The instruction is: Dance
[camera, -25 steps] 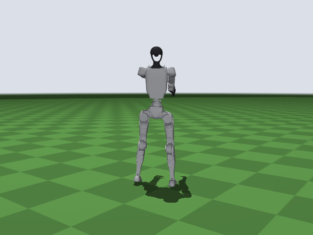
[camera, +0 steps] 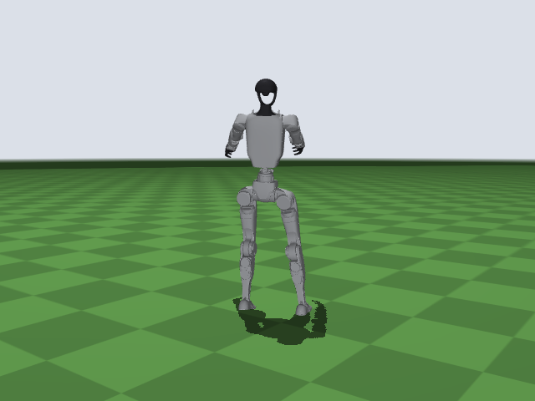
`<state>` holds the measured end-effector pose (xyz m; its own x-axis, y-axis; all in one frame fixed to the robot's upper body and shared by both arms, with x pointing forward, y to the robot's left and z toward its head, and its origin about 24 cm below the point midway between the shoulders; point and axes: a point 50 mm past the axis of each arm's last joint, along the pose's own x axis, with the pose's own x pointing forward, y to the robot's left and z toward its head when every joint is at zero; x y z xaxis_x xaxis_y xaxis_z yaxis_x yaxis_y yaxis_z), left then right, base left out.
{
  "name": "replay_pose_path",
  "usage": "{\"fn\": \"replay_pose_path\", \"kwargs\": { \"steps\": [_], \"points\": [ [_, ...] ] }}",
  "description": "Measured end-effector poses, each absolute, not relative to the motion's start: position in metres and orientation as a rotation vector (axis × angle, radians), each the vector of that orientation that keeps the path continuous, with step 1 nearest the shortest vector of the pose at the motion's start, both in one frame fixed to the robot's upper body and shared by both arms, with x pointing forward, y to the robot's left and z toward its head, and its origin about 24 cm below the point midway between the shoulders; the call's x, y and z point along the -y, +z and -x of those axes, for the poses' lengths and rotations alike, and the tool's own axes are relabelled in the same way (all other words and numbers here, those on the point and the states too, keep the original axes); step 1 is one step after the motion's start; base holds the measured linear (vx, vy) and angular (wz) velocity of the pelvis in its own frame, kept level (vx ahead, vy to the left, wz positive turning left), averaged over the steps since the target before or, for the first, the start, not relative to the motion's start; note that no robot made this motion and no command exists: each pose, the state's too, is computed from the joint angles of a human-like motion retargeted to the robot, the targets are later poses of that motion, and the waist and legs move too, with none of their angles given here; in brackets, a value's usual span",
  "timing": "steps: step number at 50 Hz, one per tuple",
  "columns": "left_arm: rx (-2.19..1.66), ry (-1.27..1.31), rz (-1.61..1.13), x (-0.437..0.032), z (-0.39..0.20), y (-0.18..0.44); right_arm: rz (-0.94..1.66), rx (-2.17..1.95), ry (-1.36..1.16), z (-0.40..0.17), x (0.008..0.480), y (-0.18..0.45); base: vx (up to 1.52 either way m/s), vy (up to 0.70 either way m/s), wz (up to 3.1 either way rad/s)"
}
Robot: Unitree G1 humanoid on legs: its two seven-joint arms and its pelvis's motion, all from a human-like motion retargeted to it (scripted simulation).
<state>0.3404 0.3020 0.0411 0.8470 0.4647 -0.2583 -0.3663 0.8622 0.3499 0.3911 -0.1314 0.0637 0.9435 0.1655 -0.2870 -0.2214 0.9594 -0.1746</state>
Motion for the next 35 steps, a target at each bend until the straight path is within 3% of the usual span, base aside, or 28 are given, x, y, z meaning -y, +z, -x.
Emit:
{"fn": "replay_pose_path", "kwargs": {
  "steps": [3,6,9,14,20,28,32,35],
  "points": [
    [-0.223,0.656,0.079,-0.335,-0.322,0.044,0.242,-0.041,0.129,-0.392,0.117,0.088,0.06,0.2,-0.5],
    [0.015,0.948,0.237,-0.356,-0.31,0.063,0.149,0.214,0.04,-0.377,0.088,0.104,-0.03,0.25,-0.71],
    [0.384,1.087,0.344,-0.366,-0.303,0.106,-0.134,0.429,0.021,-0.343,0.046,0.112,-0.08,0.24,-0.82],
    [0.86,1.01,0.559,-0.374,-0.256,0.157,-0.691,0.429,0.028,-0.289,0.011,0.088,0.09,0.15,-1.0],
    [1.322,1.079,0.856,-0.368,-0.18,0.177,-0.932,0.486,-0.096,-0.279,0.071,0.067,0.04,0.07,0.04],
    [1.208,1.075,1.192,-0.326,-0.151,0.118,-0.991,0.343,-0.297,-0.215,0.16,-0.01,0.15,0.03,0.62],
    [1.258,1.15,1.443,-0.301,-0.148,0.099,-1.201,0.154,-0.628,-0.149,0.161,-0.072,0.05,0.0,0.87],
    [1.306,1.179,1.478,-0.298,-0.145,0.103,-1.483,0.1,-0.914,-0.115,0.14,-0.106,-0.03,-0.07,0.6]
  ]
}}
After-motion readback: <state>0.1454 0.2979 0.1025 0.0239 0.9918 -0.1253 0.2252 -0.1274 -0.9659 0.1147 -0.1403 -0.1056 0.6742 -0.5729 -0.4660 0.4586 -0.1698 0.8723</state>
